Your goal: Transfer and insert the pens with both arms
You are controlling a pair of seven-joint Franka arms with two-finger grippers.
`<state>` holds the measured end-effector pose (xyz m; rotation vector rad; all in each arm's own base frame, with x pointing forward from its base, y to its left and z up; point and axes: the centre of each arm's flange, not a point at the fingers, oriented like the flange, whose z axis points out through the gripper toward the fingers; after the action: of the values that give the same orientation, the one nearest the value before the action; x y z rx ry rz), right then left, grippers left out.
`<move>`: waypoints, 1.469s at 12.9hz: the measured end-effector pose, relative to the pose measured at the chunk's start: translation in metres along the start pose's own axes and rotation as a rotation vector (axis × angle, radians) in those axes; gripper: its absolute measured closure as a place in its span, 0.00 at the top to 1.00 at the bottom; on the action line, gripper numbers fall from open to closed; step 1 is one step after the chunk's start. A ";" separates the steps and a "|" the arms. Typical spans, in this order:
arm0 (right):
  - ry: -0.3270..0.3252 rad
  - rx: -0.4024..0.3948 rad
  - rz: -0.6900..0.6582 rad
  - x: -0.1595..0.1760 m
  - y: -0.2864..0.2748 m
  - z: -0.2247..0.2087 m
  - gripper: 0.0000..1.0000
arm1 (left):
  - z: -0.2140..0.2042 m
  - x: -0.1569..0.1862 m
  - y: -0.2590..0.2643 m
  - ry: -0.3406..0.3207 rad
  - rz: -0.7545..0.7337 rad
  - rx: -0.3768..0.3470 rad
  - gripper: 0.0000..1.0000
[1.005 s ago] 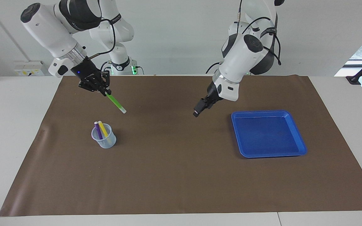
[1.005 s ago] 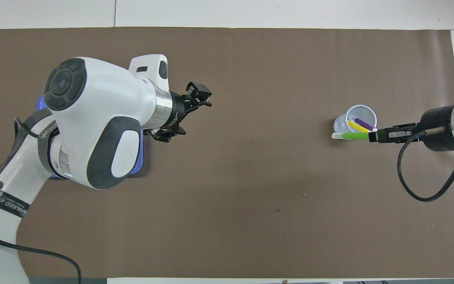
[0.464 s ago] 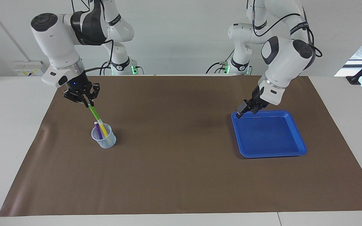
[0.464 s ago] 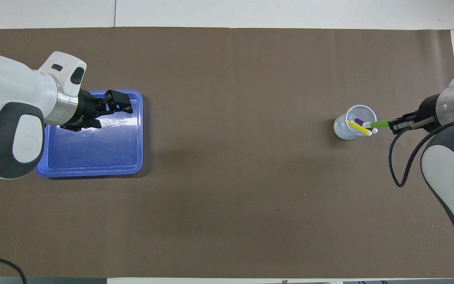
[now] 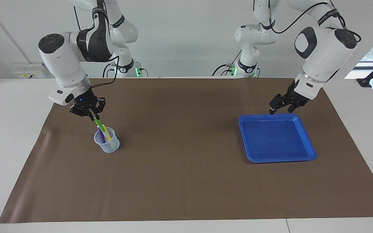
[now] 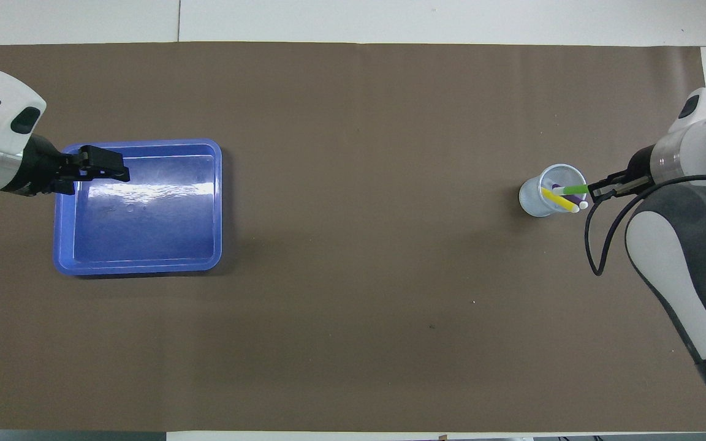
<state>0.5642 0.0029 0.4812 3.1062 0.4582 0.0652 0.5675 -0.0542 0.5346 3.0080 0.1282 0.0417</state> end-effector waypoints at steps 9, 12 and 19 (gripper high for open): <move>-0.012 0.003 0.020 0.001 0.011 -0.079 1.00 | -0.078 -0.011 -0.007 -0.081 0.105 0.038 1.00; -0.076 0.022 0.085 -0.023 0.024 -0.131 1.00 | -0.076 -0.016 -0.006 -0.114 0.142 0.062 1.00; -0.131 0.040 0.157 -0.056 0.041 -0.157 1.00 | -0.078 -0.027 -0.007 -0.134 0.165 0.067 1.00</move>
<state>0.5154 -0.0530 0.6356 3.1529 0.2154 -0.1486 0.5376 -0.0399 0.6103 3.0690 -0.1349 -0.1499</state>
